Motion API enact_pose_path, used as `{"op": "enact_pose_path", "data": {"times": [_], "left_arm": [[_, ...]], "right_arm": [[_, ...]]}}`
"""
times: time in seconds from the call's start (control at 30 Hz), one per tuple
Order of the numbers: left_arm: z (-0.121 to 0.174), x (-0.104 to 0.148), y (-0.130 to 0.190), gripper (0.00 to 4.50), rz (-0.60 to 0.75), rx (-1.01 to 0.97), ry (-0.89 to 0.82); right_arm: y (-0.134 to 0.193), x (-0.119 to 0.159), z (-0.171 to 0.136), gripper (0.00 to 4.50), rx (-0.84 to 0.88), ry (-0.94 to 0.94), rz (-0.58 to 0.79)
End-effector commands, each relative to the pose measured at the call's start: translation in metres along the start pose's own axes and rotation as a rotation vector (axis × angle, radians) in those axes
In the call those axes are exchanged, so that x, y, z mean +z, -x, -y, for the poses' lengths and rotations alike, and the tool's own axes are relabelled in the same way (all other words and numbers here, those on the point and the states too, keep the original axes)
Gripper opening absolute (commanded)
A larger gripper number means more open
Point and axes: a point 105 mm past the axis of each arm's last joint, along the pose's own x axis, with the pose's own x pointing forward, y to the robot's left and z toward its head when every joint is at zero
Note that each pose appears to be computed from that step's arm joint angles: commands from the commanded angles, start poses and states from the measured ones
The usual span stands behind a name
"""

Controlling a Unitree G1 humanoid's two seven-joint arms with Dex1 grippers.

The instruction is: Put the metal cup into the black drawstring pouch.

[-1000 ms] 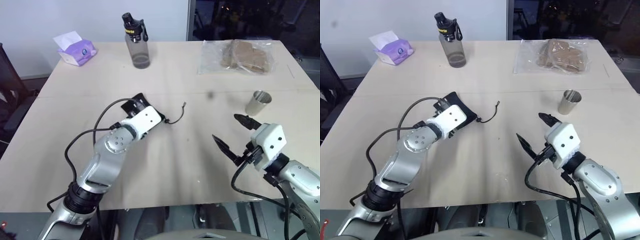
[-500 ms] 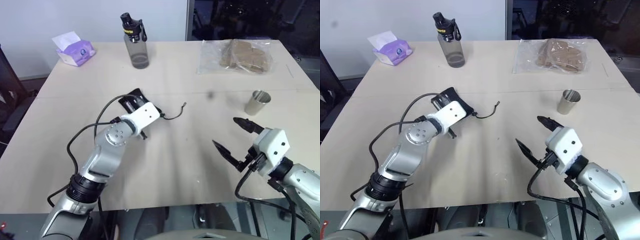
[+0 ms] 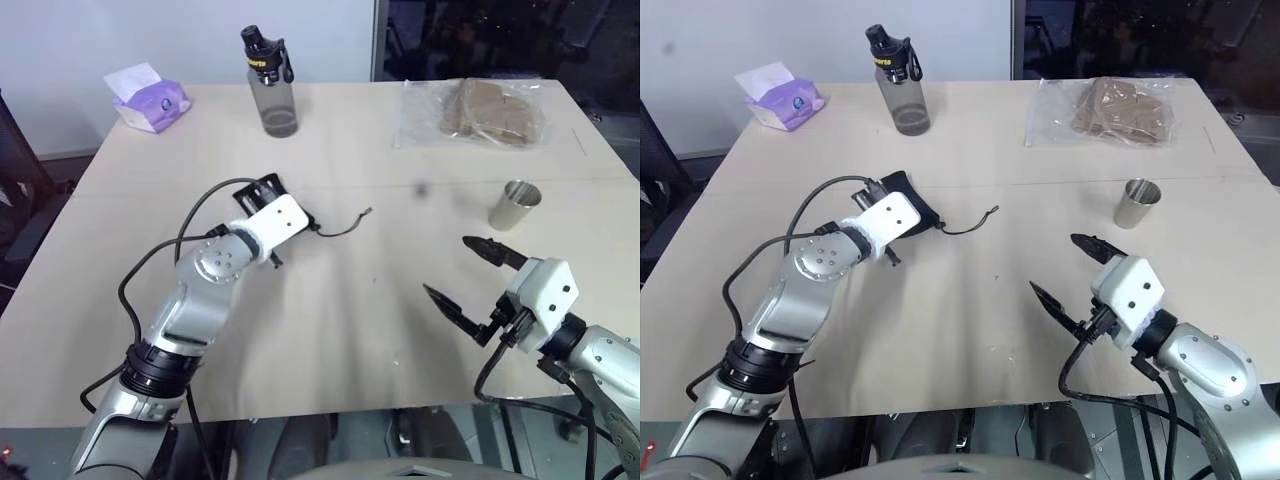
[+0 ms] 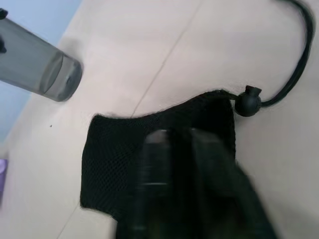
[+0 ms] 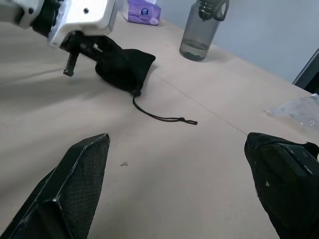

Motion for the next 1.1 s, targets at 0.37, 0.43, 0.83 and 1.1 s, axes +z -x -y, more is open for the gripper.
{"op": "enact_pose_path", "data": {"times": [0.37, 0.43, 0.83, 1.1], "left_arm": [[-0.002, 0.014, -0.014, 1.99, -0.020, 0.140, -0.019], [-0.005, 0.015, -0.016, 1.78, -0.016, 0.139, -0.017], [-0.024, 0.021, -0.014, 0.03, -0.005, 0.057, 0.100], [-0.041, 0.049, -0.015, 0.03, 0.001, -0.012, 0.279]], "right_arm": [[0.002, 0.009, 0.004, 4.50, -0.014, 0.041, 0.023], [0.002, 0.009, 0.006, 4.50, -0.028, 0.041, 0.019], [0.007, -0.022, 0.080, 4.50, -0.279, 0.157, -0.278], [-0.009, -0.047, 0.143, 4.50, -0.291, 0.219, -0.484]]}}
